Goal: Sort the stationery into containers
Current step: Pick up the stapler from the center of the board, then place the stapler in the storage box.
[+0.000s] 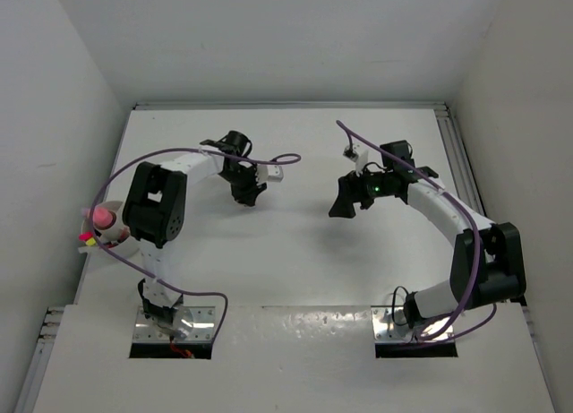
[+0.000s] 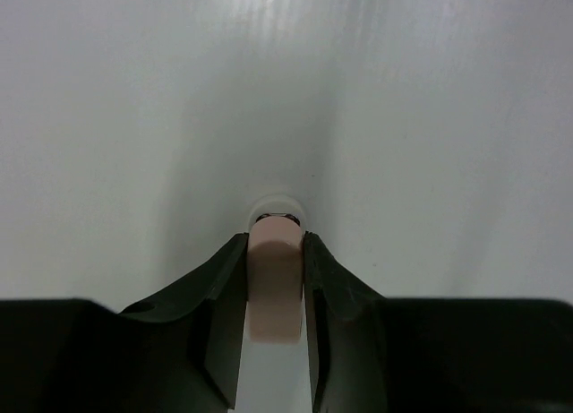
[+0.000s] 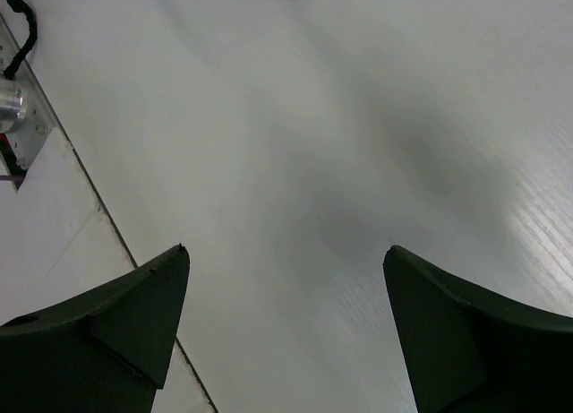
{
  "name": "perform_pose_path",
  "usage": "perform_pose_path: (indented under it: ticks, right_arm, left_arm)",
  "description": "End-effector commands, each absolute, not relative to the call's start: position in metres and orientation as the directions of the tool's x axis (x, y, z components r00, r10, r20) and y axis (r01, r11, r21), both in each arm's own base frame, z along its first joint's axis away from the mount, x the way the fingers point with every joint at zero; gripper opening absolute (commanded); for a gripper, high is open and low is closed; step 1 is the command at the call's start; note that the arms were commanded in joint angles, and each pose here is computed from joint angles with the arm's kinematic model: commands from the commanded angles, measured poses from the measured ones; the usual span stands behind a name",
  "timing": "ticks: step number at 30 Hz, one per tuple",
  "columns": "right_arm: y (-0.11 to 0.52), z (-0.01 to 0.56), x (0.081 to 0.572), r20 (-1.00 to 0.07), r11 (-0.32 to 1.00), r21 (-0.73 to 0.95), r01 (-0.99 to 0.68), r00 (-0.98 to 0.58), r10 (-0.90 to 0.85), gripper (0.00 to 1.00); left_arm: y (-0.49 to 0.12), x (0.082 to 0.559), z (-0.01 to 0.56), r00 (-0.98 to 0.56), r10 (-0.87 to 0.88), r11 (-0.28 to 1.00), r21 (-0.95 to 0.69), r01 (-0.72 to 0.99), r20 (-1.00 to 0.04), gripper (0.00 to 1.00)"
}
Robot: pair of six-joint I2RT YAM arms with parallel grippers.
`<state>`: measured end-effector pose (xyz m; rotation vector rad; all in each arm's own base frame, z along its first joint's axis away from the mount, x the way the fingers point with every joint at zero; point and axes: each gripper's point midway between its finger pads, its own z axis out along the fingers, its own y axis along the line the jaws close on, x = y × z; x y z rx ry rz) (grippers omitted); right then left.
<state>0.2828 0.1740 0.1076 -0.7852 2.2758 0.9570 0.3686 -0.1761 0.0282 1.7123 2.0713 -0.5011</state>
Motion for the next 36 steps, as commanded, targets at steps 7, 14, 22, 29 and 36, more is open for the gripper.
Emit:
perform_pose_path:
  ticks: [7, 14, 22, 29, 36]
  right_arm:
    - [0.183, 0.135, 0.291, -0.720, 0.537, 0.415, -0.734, -0.626, -0.299, 0.87]
    - [0.194, 0.149, 0.290, -0.741, 0.508, 0.387, -0.769, -0.588, -0.325, 0.87]
    - [0.209, 0.162, 0.292, -0.755, 0.469, 0.342, -0.814, -0.535, -0.379, 0.88]
    - [0.213, 0.173, 0.298, -0.763, 0.457, 0.324, -0.828, -0.514, -0.391, 0.88]
    - [0.218, 0.174, 0.293, -0.763, 0.448, 0.312, -0.838, -0.502, -0.407, 0.88]
  left_arm:
    - [-0.079, 0.414, 0.117, -0.622, 0.497, 0.810, 0.067, 0.582, -0.606, 0.00]
    - [0.026, 0.385, 0.188, -0.755, 0.025, 0.989, 0.125, -0.075, -0.655, 0.00]
    - [0.117, 0.332, 0.196, -0.771, -0.273, 0.867, 0.200, -0.456, -0.575, 0.00]
    - [0.140, 0.314, 0.194, -0.764, -0.330, 0.832, 0.211, -0.512, -0.554, 0.00]
    - [0.156, 0.302, 0.194, -0.755, -0.320, 0.818, 0.236, -0.525, -0.573, 0.00]
